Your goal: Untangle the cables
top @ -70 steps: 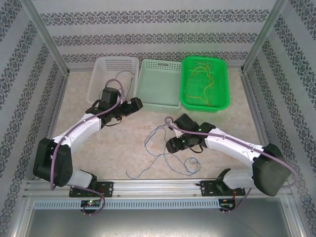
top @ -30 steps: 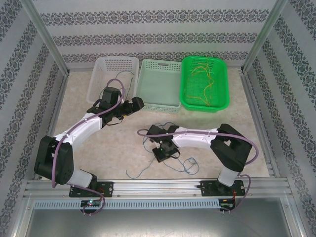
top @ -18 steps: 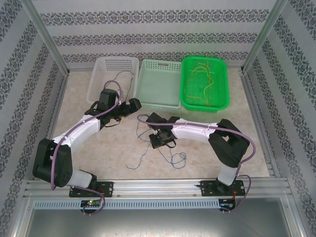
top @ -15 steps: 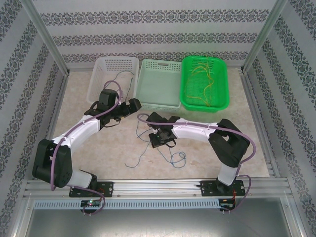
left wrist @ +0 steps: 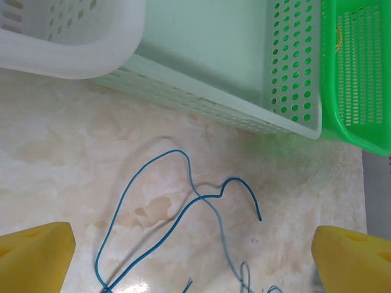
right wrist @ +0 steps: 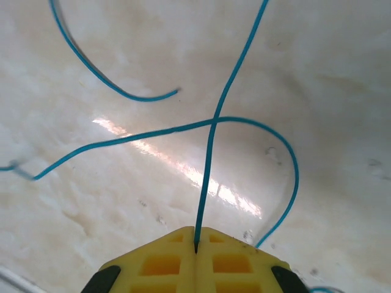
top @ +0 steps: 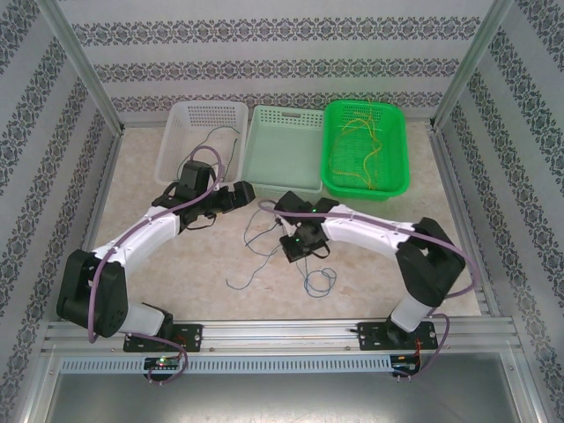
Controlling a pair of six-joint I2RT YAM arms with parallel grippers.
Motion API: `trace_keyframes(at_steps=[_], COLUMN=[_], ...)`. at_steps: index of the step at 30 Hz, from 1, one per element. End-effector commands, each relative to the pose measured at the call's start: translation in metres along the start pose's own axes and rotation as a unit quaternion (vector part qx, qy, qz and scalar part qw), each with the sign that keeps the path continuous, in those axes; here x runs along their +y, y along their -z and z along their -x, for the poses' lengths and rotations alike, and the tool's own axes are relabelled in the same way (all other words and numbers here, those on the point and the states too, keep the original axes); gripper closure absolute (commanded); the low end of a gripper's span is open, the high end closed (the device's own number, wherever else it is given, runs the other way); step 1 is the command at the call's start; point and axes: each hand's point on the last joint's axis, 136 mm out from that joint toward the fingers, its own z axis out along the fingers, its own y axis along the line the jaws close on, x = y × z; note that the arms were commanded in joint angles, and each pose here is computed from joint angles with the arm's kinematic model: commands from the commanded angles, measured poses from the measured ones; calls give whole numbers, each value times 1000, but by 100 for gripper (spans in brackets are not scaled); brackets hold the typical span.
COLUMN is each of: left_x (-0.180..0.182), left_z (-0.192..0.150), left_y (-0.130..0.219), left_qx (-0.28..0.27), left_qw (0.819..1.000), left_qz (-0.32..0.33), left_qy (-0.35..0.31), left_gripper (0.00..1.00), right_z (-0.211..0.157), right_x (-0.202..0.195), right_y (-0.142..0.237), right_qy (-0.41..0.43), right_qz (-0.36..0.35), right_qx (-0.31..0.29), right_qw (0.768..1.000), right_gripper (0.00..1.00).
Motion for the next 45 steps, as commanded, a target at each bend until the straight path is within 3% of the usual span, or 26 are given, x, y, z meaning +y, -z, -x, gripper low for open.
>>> trace_keyframes(at_steps=[1,6,11,16,19,25,33,39,45], left_x=[-28,-48,-91,-99,-92,-116,-106,-118,-138], left_z=[2,-21,-49,-69,-65,-50,-48,-47,-61], left_y=[13,8,7,-3,-7,-1,-16,-8,6], left_qx=[6,59,100,138,126,91,94,86,98], left_qw=[998,991,969,960,966,961,970,964,943], left_qz=[-41,-82,-173,-174,-155,-201,-177,-205,-240], left_qy=[-42,-85,-145,-171,-164,-165,-135,-147,-207], left_gripper=[0,2,7,13,14,13,11,12,12], right_z=[7,12,18,21,23,31,37,43,51], right_x=[15,25,23,18,18,17,11,14,26], right_y=[38,65,82,98,121,190,266,285,309], right_qy=[34,57,53,47,40,35,15,1,6], right_qz=[47,83,101,105,125,178,226,254,297], right_qx=[-25,-52,-80,-107,-141,-252,-356,-368,-389], right_qw=[998,994,990,988,981,951,907,894,872], right_gripper=[100,100,100,100,100,100,100,100,100])
